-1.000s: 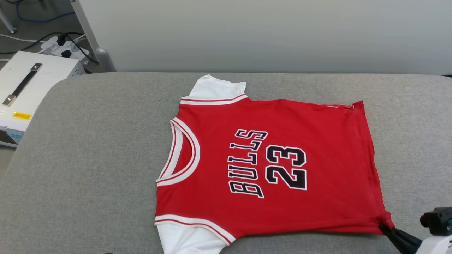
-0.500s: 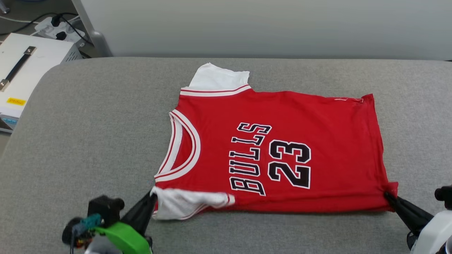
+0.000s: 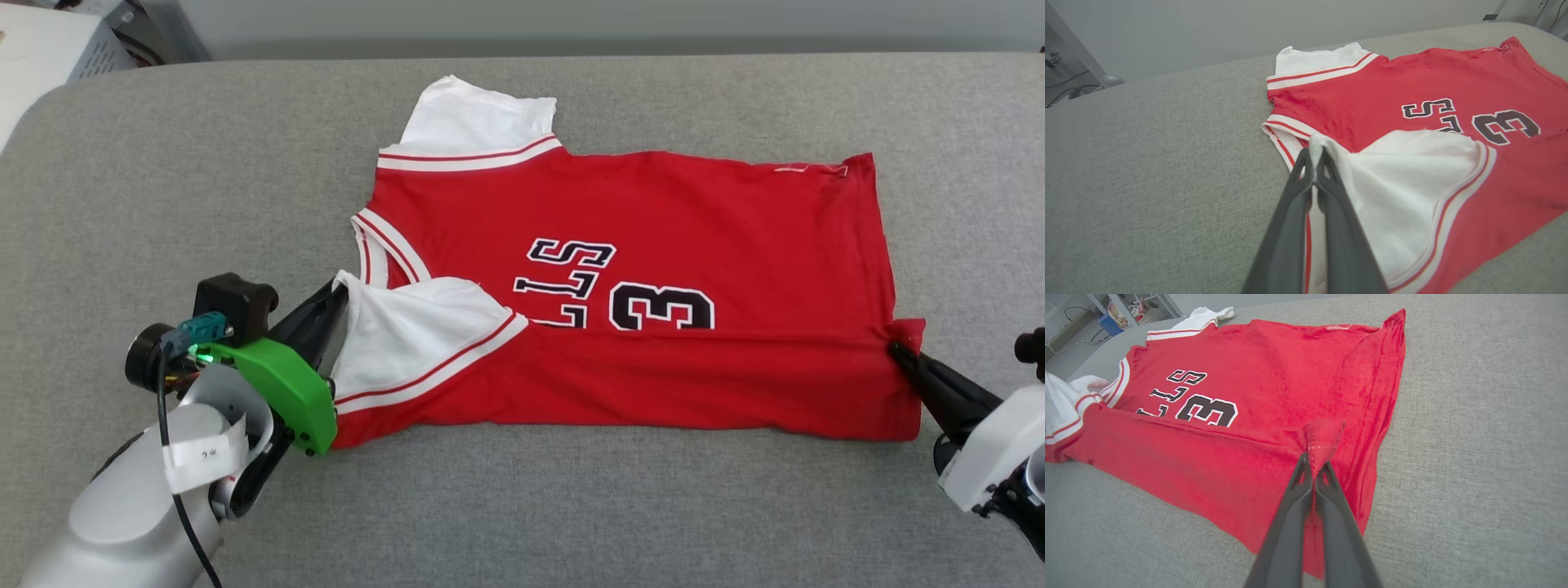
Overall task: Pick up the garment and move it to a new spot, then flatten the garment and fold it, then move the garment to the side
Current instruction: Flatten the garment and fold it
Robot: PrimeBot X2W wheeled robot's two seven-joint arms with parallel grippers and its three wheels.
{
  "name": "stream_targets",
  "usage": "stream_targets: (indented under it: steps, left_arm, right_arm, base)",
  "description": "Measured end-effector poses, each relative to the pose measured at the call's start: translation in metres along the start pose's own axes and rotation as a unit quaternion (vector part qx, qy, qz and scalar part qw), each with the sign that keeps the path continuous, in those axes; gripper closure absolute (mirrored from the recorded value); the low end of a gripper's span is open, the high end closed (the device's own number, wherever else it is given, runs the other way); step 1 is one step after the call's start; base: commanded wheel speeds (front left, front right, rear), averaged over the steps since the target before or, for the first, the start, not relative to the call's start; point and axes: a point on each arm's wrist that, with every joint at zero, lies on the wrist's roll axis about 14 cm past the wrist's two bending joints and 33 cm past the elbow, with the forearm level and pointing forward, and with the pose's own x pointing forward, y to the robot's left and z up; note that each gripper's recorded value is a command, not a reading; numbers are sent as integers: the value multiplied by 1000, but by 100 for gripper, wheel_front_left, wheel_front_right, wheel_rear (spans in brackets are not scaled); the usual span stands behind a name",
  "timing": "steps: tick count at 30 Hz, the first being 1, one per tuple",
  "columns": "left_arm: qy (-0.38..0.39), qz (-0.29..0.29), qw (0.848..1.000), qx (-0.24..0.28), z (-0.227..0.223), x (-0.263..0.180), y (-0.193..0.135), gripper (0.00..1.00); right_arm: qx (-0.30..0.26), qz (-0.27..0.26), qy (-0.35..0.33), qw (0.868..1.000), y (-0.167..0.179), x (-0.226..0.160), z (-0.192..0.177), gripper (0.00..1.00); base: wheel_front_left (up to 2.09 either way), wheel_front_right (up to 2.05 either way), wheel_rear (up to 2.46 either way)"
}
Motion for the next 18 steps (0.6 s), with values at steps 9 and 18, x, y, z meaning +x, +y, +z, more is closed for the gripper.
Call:
stream_targets:
  steps: [9,18]
  left_arm:
    - [67,16,997,-21,-56,37,19,100]
    - [91,21,995,-27,-82,45,18,100]
  right_arm:
    - [4,-25,46,999,-19,32,-23,100]
    - [4,-35,66,997,-24,40,-39,100]
  base:
    - [0,0,0]
    - [0,0,0]
